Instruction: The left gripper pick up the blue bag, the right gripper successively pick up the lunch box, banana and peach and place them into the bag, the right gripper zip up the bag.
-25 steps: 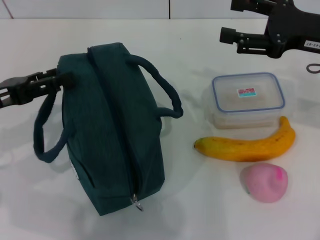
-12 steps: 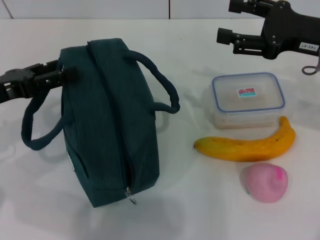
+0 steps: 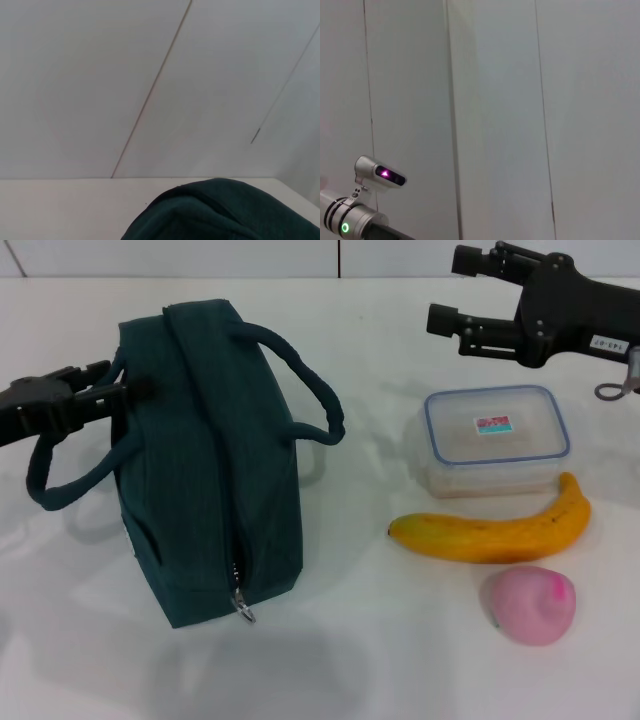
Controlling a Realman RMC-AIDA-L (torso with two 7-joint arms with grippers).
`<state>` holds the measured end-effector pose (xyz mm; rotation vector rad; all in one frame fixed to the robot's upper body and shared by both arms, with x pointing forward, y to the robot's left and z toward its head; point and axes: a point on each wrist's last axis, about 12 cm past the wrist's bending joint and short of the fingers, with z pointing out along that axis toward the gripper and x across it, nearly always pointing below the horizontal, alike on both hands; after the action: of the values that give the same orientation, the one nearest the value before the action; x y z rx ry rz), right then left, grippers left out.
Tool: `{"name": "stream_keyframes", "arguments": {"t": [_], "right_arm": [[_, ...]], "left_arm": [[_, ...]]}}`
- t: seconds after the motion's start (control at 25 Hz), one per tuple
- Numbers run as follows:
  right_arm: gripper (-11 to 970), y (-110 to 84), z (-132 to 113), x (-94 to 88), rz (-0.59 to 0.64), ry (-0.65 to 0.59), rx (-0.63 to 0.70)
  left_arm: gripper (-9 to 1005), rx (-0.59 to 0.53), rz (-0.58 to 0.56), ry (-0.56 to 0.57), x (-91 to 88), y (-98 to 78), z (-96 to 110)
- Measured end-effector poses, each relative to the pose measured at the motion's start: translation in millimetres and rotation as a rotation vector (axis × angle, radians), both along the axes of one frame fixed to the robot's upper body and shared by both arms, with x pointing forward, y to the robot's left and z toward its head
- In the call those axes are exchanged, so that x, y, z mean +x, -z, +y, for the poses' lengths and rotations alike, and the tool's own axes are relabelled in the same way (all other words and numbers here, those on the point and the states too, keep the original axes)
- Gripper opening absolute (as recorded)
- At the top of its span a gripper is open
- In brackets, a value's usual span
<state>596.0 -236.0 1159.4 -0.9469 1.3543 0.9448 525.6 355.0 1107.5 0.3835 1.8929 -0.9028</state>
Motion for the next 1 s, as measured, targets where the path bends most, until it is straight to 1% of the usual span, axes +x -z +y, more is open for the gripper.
{"name": "stream_keyframes", "arguments": {"t": [0.24, 0.52, 0.84, 1.0], "right_arm": [[737, 6.8, -6, -5.3, 0.022, 0.015, 0.006], [732, 12.4, -8, -8.6, 0.046, 0.022, 0.018], [727, 26.3, -18, -18.7, 0.089, 0.057, 0.027], [725, 39.1, -21, -25.6, 0.122, 0.096, 0.079]], "left_arm": [[854, -0.017, 0.007, -0.01, 4.5, -4.0, 1], [852, 0.014, -0.052, 0.028, 3.8, -2.4, -4], [644, -0.022, -0.102, 0.09, 7.4, 3.0, -17], [506, -0.028, -0.108, 0.091, 8.2, 2.5, -18]]}}
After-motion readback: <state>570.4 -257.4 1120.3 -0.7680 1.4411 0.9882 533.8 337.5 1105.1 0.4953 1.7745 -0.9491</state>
